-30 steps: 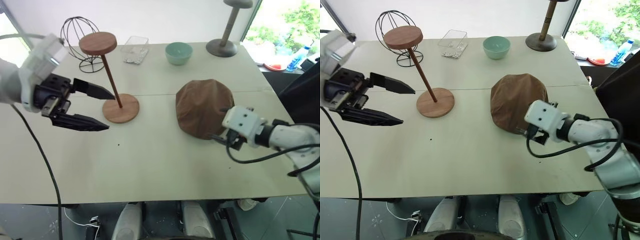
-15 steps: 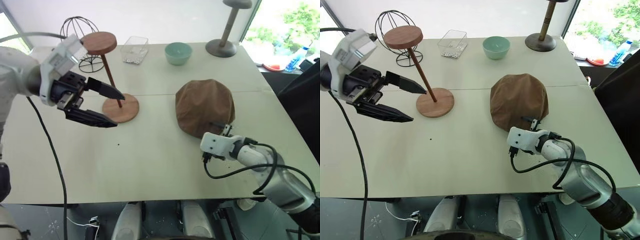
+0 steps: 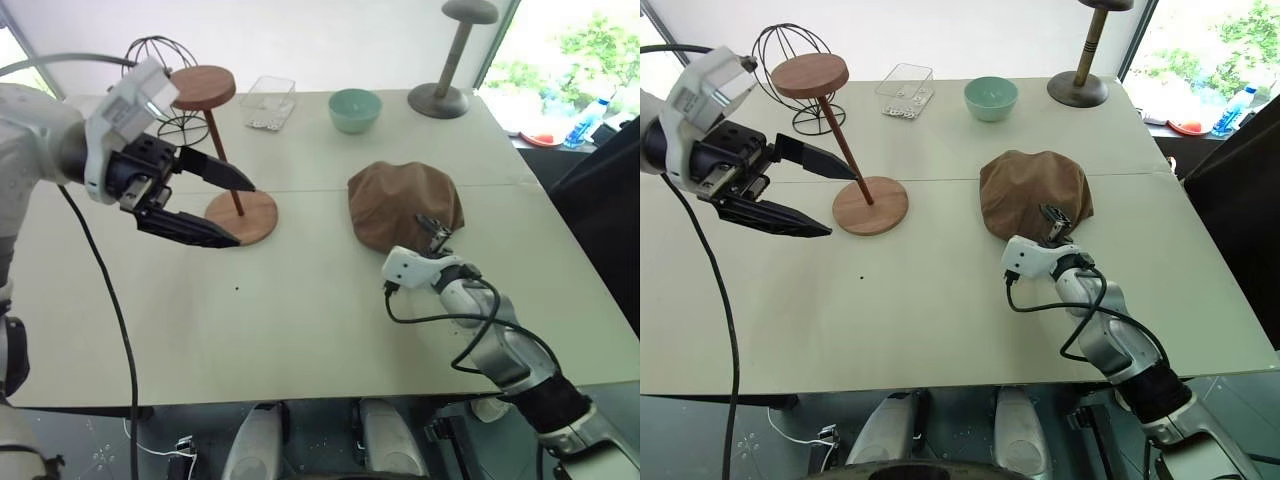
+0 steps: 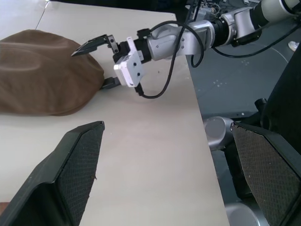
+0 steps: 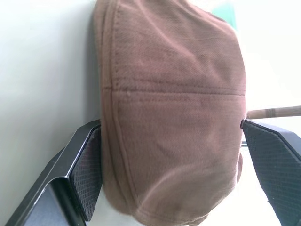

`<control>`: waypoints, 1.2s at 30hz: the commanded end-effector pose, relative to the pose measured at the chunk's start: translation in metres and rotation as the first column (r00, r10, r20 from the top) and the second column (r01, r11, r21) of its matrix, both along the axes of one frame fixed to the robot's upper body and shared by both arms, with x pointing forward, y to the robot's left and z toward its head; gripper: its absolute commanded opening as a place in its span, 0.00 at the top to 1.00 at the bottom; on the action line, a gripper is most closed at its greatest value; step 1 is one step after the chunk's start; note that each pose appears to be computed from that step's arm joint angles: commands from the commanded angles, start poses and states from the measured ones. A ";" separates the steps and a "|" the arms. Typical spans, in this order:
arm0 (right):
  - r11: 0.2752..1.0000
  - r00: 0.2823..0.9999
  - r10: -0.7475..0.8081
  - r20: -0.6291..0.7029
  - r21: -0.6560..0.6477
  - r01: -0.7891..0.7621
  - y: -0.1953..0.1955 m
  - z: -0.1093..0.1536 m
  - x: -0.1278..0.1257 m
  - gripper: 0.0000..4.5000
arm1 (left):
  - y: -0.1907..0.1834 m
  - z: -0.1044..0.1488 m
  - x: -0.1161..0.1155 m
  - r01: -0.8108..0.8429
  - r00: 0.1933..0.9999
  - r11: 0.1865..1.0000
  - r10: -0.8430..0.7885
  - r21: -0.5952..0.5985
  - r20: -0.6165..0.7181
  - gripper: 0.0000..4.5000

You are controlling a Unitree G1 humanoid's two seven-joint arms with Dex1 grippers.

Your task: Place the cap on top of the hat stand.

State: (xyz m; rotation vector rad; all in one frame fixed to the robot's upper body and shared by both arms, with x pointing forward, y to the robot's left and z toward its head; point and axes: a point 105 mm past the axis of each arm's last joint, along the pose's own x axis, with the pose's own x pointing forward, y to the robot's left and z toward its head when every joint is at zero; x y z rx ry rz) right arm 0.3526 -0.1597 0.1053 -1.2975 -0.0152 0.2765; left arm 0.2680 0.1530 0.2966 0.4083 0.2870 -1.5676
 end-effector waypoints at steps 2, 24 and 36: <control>0.999 0.999 -0.030 -0.036 -0.019 0.029 -0.001 -0.017 0.013 0.02 | 0.000 0.014 -0.001 0.007 0.998 1.000 -0.006 -0.021 0.064 0.00; 0.996 0.997 -0.041 0.067 0.083 0.035 -0.013 0.033 0.019 0.99 | 0.002 0.019 -0.001 -0.051 0.995 0.995 0.058 -0.090 0.087 0.00; 0.986 0.898 0.160 0.411 -0.022 -0.165 0.004 0.205 0.024 0.99 | 0.033 0.050 -0.013 -0.338 0.891 0.863 0.422 -0.376 0.166 0.00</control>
